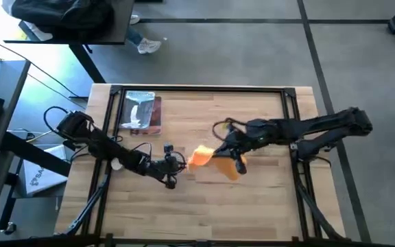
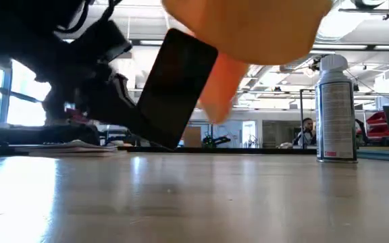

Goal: Apply microfiber cloth
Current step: Wipe the front and back of the cellphone with the yellow microfiber cloth

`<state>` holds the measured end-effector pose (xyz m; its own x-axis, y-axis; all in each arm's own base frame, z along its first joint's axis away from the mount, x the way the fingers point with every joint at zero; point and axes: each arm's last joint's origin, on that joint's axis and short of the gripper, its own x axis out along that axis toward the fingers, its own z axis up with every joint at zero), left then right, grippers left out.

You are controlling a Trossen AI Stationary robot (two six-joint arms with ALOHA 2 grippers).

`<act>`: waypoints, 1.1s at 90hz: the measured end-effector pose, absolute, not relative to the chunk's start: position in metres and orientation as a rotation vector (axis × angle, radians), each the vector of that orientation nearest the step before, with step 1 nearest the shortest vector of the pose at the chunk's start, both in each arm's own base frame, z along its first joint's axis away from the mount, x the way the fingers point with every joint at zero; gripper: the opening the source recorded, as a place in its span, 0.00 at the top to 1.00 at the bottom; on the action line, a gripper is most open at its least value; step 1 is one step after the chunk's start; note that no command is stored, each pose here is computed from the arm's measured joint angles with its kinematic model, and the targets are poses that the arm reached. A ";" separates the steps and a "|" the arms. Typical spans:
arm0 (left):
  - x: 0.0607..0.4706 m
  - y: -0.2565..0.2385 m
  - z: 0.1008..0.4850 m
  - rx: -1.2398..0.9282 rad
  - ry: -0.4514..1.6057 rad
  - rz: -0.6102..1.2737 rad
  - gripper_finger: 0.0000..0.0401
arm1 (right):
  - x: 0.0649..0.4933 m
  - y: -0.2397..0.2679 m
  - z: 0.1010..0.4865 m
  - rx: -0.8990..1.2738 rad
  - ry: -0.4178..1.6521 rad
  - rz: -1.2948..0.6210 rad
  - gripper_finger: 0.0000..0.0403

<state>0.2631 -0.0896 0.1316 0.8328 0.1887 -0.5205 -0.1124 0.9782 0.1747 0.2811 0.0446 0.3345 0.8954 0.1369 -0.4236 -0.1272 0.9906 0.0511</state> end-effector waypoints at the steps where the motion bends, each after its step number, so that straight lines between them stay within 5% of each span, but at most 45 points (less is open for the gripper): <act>1: 0.263 -0.089 0.133 0.121 0.565 0.159 0.97 | 0.280 0.044 0.335 0.019 0.440 0.123 1.00; 25: 0.254 -0.069 0.172 -0.351 0.531 0.097 0.97 | 0.277 0.036 0.318 -0.041 0.554 -0.142 1.00; 49: 0.252 -0.061 0.180 -0.715 0.603 -0.019 0.97 | 0.314 0.052 0.281 -0.019 0.496 -0.002 1.00; 71: 0.239 -0.066 0.166 -0.206 0.688 0.110 0.97 | 0.323 0.070 0.279 -0.010 0.478 0.207 1.00; 99: 0.231 -0.081 0.173 0.664 0.621 0.273 0.97 | 0.320 0.063 0.285 -0.047 0.454 0.184 1.00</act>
<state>0.2309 -0.0812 0.1731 0.7869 0.4248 -0.4475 -0.0430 0.7613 0.6470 0.3205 0.0631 0.2850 0.8826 0.1663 -0.4398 -0.1873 0.9823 -0.0046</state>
